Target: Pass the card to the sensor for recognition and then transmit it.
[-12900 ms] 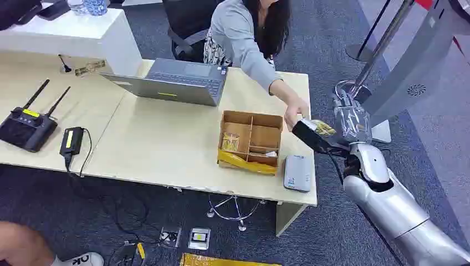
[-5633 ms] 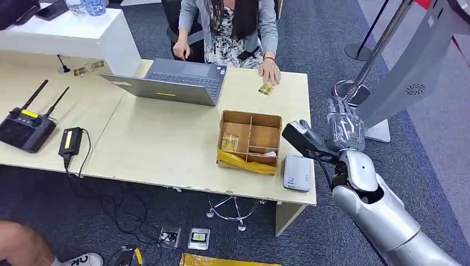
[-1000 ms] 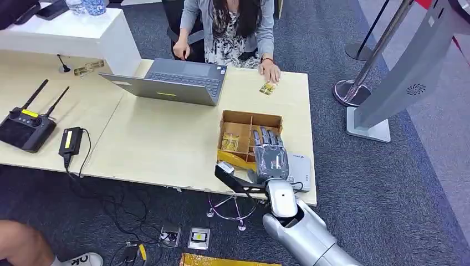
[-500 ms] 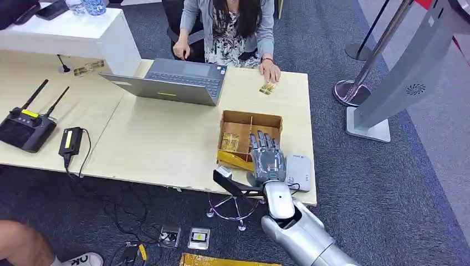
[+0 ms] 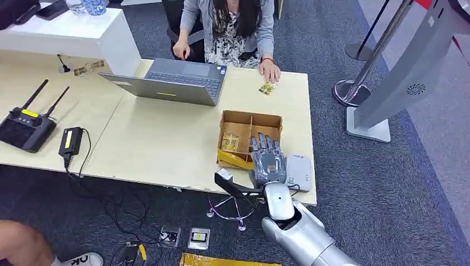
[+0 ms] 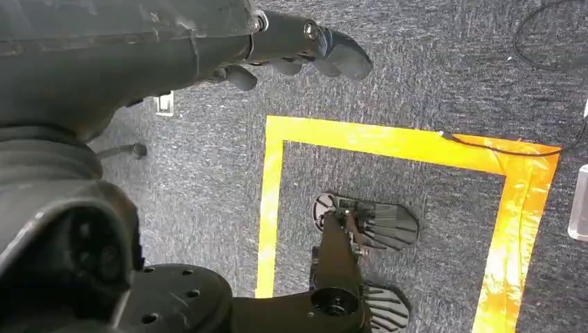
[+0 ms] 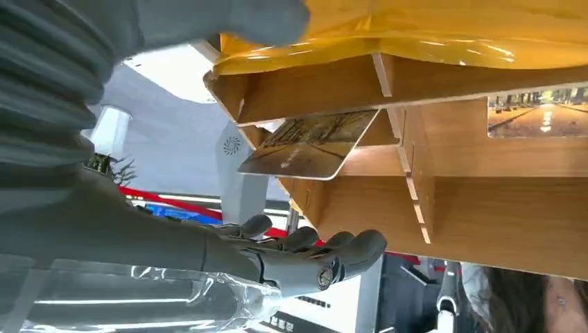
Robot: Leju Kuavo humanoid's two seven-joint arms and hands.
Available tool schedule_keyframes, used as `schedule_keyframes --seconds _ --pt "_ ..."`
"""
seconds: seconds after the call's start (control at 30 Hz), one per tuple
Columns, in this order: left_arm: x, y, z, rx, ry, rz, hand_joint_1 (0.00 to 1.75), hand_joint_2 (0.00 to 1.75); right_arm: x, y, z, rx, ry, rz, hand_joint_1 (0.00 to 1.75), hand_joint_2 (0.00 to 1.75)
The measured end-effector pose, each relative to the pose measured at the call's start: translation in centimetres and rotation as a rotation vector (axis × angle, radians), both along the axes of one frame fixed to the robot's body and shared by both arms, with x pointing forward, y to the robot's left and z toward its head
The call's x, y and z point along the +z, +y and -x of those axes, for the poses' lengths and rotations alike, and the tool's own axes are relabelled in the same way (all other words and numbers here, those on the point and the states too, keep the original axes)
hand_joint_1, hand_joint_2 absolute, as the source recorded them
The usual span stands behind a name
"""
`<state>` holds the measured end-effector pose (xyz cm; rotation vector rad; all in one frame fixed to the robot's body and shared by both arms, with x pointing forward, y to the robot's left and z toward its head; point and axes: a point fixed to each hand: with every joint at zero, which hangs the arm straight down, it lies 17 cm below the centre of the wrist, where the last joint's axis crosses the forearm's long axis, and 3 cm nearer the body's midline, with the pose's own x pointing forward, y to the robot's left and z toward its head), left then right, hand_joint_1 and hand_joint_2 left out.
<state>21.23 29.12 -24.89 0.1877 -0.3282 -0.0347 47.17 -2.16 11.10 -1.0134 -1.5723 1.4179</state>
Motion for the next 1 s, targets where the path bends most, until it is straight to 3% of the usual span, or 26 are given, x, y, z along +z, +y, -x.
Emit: schedule_keyframes --seconds 0.07,0.1,0.13,0.6,0.63,0.67,0.7,0.73,1.0 --pt "0.00 0.00 0.00 0.000 0.000 0.000 0.00 0.00 -0.03 0.04 0.02 0.002 0.002 -0.001 1.75 1.75" --pt "0.00 0.00 0.00 0.000 0.000 0.000 0.00 0.00 -0.04 0.05 0.00 0.002 0.003 0.000 1.15 1.75" --pt "0.00 0.00 0.00 0.000 0.000 0.000 0.00 0.00 -0.05 0.05 -0.02 0.003 0.003 0.000 0.00 1.75" --pt "0.00 0.12 0.02 0.004 0.000 -0.006 0.00 0.00 0.52 0.06 -0.16 0.007 -0.031 -0.009 0.02 1.75" --pt "0.00 0.12 0.02 0.004 0.000 -0.005 0.00 0.00 0.51 0.05 -0.17 0.008 -0.033 -0.008 0.24 1.75" --pt "-0.01 0.12 0.03 0.006 0.000 -0.005 0.00 0.00 0.51 0.03 -0.19 0.008 -0.034 -0.008 0.24 1.75" --pt "-0.01 0.12 0.04 0.007 0.001 -0.004 0.00 0.00 0.50 0.02 -0.20 0.008 -0.034 -0.008 0.73 1.75" --pt "-0.01 0.12 0.04 0.007 0.001 -0.004 0.00 0.00 0.48 -0.02 -0.22 0.007 -0.034 -0.007 1.75 1.75" --pt "-0.02 0.12 0.07 0.007 0.001 -0.004 0.00 0.00 0.14 -0.27 -0.53 0.006 -0.028 0.002 1.75 1.75"
